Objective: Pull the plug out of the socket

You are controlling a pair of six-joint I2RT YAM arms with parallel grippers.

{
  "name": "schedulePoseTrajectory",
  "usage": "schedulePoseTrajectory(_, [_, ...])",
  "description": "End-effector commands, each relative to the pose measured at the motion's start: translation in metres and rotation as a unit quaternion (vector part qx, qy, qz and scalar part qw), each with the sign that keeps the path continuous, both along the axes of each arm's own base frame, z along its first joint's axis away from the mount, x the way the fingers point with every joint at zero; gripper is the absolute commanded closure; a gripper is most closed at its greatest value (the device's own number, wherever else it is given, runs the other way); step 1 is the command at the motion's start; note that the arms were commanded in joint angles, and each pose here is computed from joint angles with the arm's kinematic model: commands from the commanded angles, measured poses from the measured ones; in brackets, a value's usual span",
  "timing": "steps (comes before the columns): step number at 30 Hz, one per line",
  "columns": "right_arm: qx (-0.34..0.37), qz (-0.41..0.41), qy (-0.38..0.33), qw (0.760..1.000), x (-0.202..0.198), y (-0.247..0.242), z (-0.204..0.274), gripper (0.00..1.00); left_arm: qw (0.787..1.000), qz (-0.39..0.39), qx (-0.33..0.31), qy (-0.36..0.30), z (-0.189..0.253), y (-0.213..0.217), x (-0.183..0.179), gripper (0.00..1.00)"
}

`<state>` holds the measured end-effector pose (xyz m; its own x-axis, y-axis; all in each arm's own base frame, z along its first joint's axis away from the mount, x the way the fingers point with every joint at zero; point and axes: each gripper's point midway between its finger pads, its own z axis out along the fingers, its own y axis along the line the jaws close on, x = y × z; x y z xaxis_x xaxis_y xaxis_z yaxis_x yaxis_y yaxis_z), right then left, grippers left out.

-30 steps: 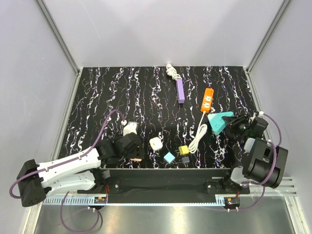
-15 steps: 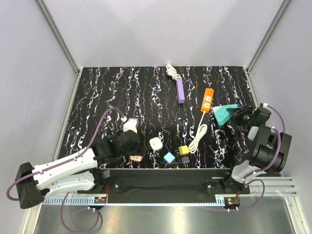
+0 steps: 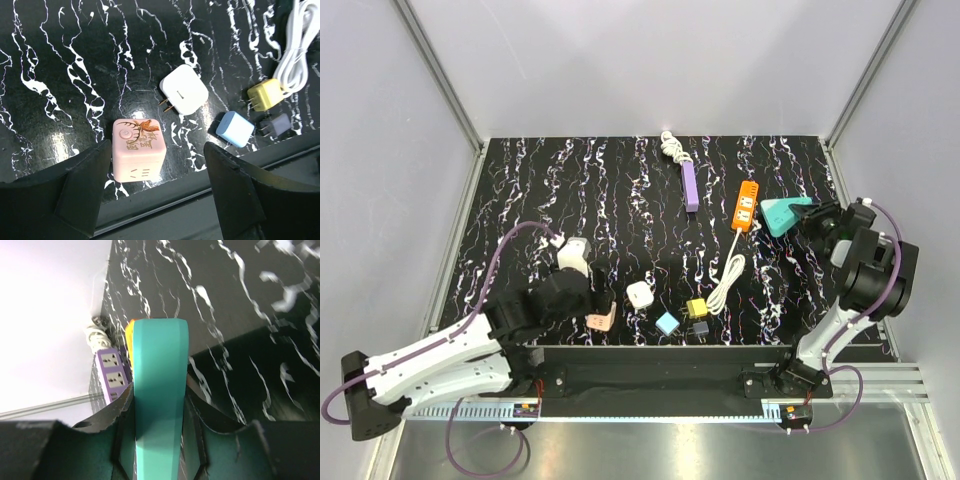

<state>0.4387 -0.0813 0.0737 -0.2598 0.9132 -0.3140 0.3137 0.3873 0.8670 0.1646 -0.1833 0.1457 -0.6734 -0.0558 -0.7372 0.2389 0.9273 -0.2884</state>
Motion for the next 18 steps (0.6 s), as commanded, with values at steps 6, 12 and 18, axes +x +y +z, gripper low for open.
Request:
schedulePoseTrajectory(6, [-0.053, -0.030, 0.074, 0.995, 0.015, -0.020, -0.021, 0.17, 0.998, 0.008, -0.053, -0.021, 0.015, 0.001, -0.002, 0.21])
schedulePoseTrajectory(12, [-0.095, -0.064, 0.151, 0.982, -0.008, -0.036, -0.012, 0.00, 0.996, 0.003, -0.085, -0.008, 0.014, -0.003, -0.009, 0.21])
schedulePoseTrajectory(18, [-0.192, -0.067, 0.179, 0.963, -0.026, -0.033, 0.049, 0.00, 0.993, -0.003, -0.118, 0.004, 0.013, -0.007, -0.017, 0.20])
